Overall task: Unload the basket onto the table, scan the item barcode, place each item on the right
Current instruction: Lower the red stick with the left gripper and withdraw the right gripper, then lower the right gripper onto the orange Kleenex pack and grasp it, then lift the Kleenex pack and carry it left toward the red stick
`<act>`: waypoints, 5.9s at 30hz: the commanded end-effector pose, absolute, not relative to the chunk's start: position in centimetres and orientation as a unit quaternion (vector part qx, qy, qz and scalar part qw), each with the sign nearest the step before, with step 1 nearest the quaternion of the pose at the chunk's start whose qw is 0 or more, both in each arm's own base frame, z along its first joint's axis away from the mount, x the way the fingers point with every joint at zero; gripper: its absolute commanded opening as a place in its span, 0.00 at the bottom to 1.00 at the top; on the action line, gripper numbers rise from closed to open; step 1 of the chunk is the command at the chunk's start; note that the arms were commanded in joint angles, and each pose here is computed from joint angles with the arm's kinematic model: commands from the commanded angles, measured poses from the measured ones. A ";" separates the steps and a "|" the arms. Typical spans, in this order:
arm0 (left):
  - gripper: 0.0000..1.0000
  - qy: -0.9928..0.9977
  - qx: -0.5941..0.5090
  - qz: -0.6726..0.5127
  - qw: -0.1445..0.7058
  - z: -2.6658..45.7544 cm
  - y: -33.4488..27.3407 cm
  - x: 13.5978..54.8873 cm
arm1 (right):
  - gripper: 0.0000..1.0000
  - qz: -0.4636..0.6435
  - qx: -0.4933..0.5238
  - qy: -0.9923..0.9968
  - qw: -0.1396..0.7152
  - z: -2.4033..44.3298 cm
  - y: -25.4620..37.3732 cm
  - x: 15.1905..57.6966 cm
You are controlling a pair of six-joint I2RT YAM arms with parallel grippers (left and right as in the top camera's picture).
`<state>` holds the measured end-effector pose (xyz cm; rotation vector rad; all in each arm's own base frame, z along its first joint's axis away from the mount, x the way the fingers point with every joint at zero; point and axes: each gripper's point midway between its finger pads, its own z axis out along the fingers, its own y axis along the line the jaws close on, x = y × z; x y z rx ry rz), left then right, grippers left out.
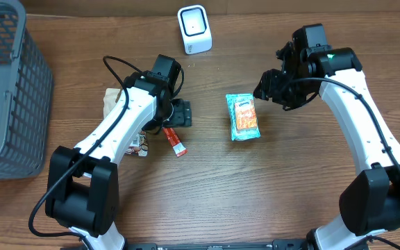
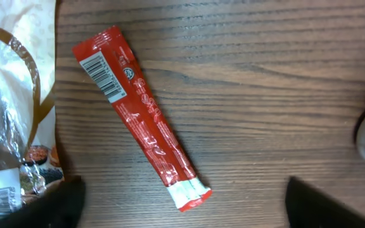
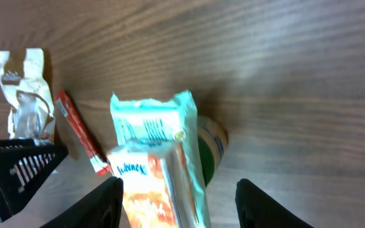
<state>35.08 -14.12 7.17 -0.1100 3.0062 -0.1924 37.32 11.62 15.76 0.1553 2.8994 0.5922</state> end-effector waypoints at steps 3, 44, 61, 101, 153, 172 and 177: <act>0.95 0.993 -0.048 -0.069 0.084 7.8 -14.0 36.3 | 0.59 0.192 0.047 0.977 0.076 15.5 11.2 36.4; 1.00 0.975 -0.152 -0.110 0.120 11.8 -7.1 40.8 | 0.48 0.142 -0.039 0.987 0.057 14.8 14.3 34.0; 1.00 0.975 -0.152 -0.110 0.120 11.8 -7.1 40.8 | 0.47 0.147 -0.032 0.986 0.068 14.9 14.9 34.5; 1.00 0.975 -0.152 -0.109 0.120 11.8 -7.1 40.8 | 0.36 0.005 -0.028 0.989 0.143 14.8 18.5 33.7; 1.00 0.975 -0.152 -0.109 0.120 11.8 -7.1 40.8 | 0.32 -0.147 -0.029 0.973 0.177 12.2 17.6 33.8; 1.00 0.975 -0.152 -0.110 0.120 11.8 -7.1 40.8 | 0.04 -0.144 -0.041 0.972 0.182 11.5 17.8 34.1; 1.00 0.975 -0.152 -0.109 0.120 11.8 -7.1 40.8 | 0.04 -0.126 -0.046 0.969 0.208 14.8 18.9 35.4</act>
